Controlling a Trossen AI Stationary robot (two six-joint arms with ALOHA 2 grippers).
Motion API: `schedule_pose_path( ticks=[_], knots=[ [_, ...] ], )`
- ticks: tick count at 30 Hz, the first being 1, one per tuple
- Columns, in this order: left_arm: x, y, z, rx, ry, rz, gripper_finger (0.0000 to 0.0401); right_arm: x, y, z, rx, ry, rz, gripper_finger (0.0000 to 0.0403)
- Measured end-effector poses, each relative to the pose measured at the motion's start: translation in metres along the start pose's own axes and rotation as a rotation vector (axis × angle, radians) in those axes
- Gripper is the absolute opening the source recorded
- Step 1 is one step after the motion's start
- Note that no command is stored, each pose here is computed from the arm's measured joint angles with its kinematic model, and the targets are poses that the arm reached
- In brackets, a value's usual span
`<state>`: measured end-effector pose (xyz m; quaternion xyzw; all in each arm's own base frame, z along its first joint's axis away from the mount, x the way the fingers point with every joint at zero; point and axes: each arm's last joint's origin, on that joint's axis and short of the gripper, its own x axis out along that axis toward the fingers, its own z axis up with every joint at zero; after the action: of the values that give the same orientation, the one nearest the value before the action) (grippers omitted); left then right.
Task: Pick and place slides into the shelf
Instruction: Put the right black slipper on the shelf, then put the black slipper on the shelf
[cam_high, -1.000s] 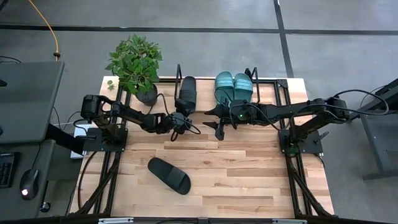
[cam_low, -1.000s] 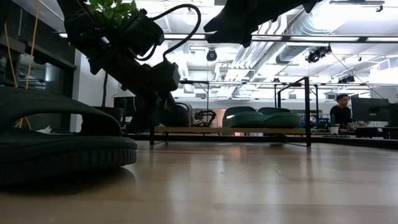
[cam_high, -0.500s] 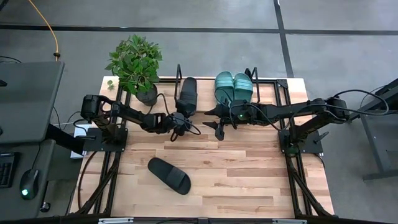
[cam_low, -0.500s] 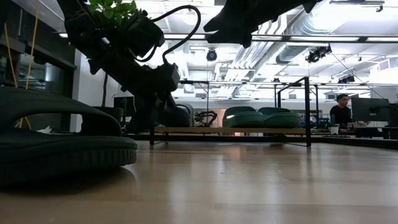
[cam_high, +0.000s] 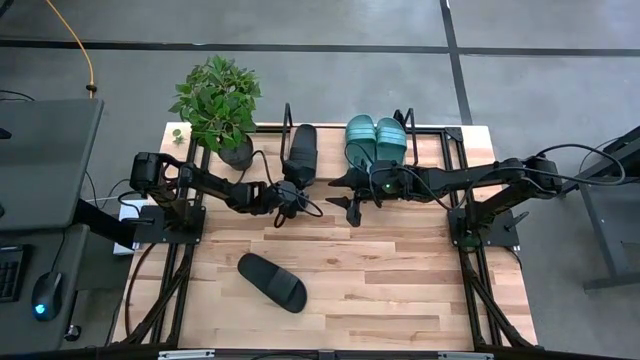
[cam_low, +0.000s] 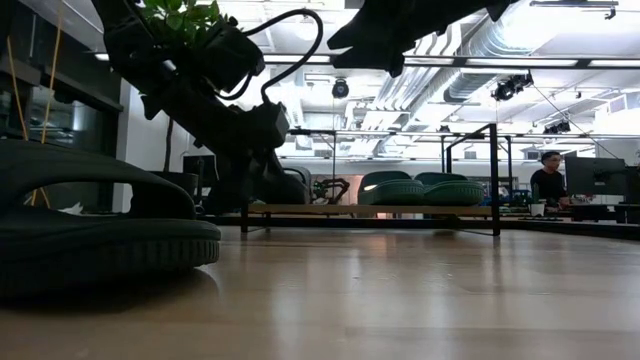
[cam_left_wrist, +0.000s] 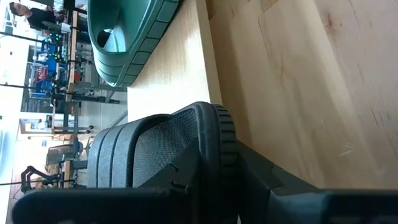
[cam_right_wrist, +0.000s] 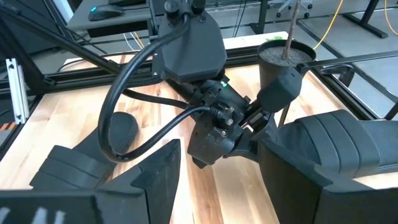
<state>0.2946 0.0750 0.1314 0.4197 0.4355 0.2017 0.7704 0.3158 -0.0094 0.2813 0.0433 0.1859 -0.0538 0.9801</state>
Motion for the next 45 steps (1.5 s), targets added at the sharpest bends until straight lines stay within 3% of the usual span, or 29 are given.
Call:
schedule_pose_path(
  ticks=[11, 17, 27, 36, 45],
  knots=[
    [0.0, 0.002, -0.001, -0.027, 0.058, 0.06, 0.0208, 0.0, 0.0, 0.0, 0.0, 0.0, 0.001, 0.0206],
    [0.0, 0.003, -0.002, -0.056, 0.087, 0.087, 0.0255, 0.0, 0.0, 0.0, 0.0, 0.0, 0.001, 0.0206],
    [0.0, -0.004, -0.006, -0.062, 0.077, -0.012, 0.0273, 0.0, 0.0, 0.0, 0.0, 0.001, 0.009, 0.0206],
    [-0.003, -0.006, -0.003, -0.079, 0.071, -0.008, 0.0273, 0.0, 0.0, 0.0, 0.0, 0.001, 0.009, 0.0206],
    [-0.021, -0.02, 0.014, -0.014, 0.08, 0.068, 0.0273, 0.0, 0.0, 0.0, 0.0, 0.001, 0.009, 0.0206]
  ],
)
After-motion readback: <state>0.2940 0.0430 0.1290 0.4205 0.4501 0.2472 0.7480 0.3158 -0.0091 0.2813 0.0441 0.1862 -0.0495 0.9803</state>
